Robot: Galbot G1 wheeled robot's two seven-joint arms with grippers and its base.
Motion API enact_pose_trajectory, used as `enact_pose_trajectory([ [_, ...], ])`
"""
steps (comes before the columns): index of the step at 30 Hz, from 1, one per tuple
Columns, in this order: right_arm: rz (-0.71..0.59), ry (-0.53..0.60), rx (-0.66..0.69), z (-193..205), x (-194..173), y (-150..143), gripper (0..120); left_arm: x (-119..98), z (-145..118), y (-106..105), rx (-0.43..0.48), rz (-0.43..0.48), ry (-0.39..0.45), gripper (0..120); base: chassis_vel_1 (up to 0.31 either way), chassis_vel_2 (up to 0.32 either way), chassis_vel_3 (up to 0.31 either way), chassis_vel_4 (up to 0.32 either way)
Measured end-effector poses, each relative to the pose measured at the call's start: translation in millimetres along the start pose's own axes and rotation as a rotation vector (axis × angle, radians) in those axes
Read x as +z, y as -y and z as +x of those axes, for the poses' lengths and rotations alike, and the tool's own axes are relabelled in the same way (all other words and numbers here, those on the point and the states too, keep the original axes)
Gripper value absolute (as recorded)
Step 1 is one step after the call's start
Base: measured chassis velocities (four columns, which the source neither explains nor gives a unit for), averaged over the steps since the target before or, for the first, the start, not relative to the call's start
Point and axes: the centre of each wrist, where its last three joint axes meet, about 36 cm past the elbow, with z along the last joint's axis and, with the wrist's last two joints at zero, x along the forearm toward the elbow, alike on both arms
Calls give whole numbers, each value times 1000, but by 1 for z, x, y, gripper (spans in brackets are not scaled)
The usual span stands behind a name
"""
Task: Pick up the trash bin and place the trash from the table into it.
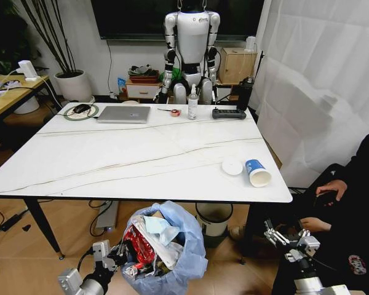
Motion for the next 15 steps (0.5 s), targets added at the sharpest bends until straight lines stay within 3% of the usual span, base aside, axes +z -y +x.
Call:
enact_pose_trajectory([
  [4, -4, 9, -2, -6, -4, -3, 100, 0, 0, 0, -2, 2, 0, 0, 0, 0, 0, 0],
  [7, -9, 26, 47, -32, -12, -15, 100, 2, 1, -1, -9, 6, -3, 0, 0, 0, 0, 0],
  [15, -38, -104, 62, -93, -56, -19, 100, 1, 5, -2, -30, 7, 9, 0, 0, 0, 0, 0],
])
